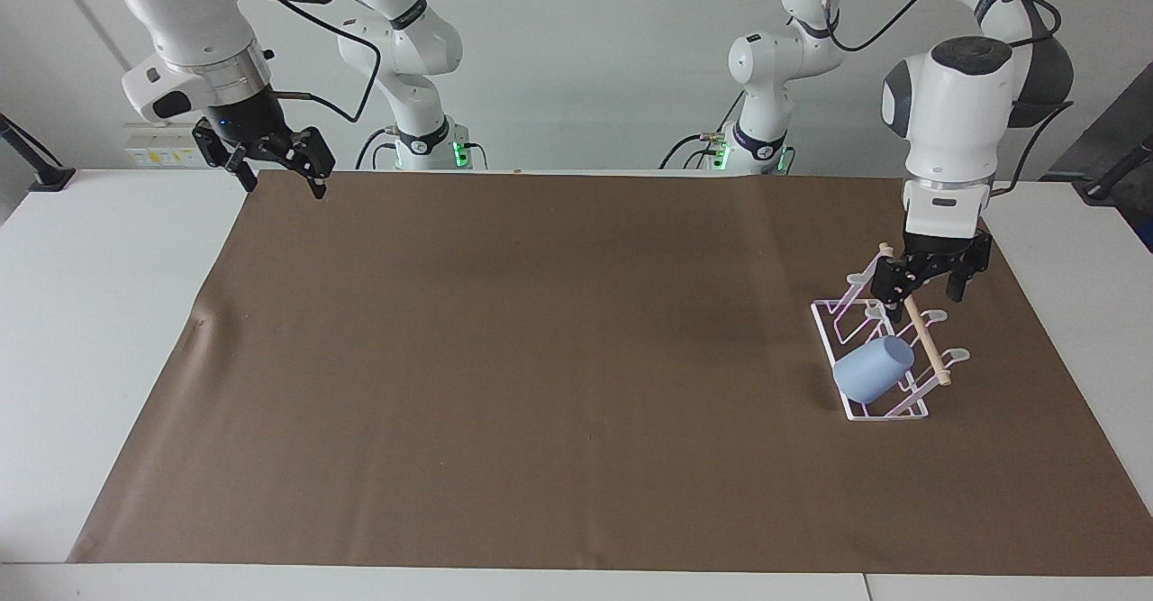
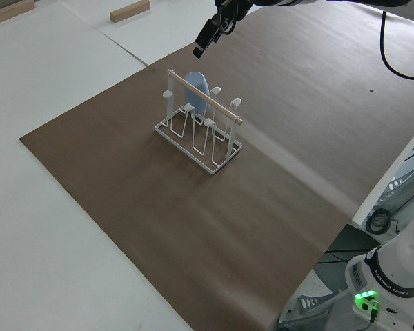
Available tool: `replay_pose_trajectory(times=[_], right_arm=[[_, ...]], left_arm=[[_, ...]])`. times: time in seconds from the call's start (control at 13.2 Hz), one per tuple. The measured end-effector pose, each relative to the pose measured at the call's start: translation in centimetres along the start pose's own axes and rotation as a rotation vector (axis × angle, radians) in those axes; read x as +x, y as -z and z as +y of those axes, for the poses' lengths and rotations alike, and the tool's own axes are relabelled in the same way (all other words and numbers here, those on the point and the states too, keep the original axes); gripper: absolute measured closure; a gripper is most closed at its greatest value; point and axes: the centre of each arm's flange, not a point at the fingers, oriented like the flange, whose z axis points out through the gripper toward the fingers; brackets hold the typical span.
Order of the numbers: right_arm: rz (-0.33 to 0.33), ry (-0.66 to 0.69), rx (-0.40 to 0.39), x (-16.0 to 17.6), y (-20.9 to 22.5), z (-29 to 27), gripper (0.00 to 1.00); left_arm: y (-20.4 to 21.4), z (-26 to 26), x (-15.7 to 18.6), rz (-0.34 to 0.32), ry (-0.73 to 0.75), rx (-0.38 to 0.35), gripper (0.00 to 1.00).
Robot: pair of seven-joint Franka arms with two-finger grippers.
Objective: Hang cup on cup holder
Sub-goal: 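Lower the cup onto the rack peg with the left gripper, then open the left gripper and withdraw it from the cup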
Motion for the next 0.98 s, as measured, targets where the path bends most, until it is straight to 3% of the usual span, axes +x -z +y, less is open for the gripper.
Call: replay_pose_trajectory(times=[0.23,0.61,0.98], right_arm=[[-0.008,-0.009,0.000,0.4,-0.5,0.5,0.00],[-0.006,-0.006,0.000,0.5,-0.4,0.3,0.00],[-0.005,-0.005,0.000,0.5,-0.3,0.2,0.00]], left_arm=[[4.5,-0.7,0.7,-0.065,-0.032,-0.050,0.00],[7.5,-2.1,0.7,-0.162,-0.102,-0.094,0.00],[7.7,-2.5,-0.3,-0.253,-0.202,-0.103,0.00]])
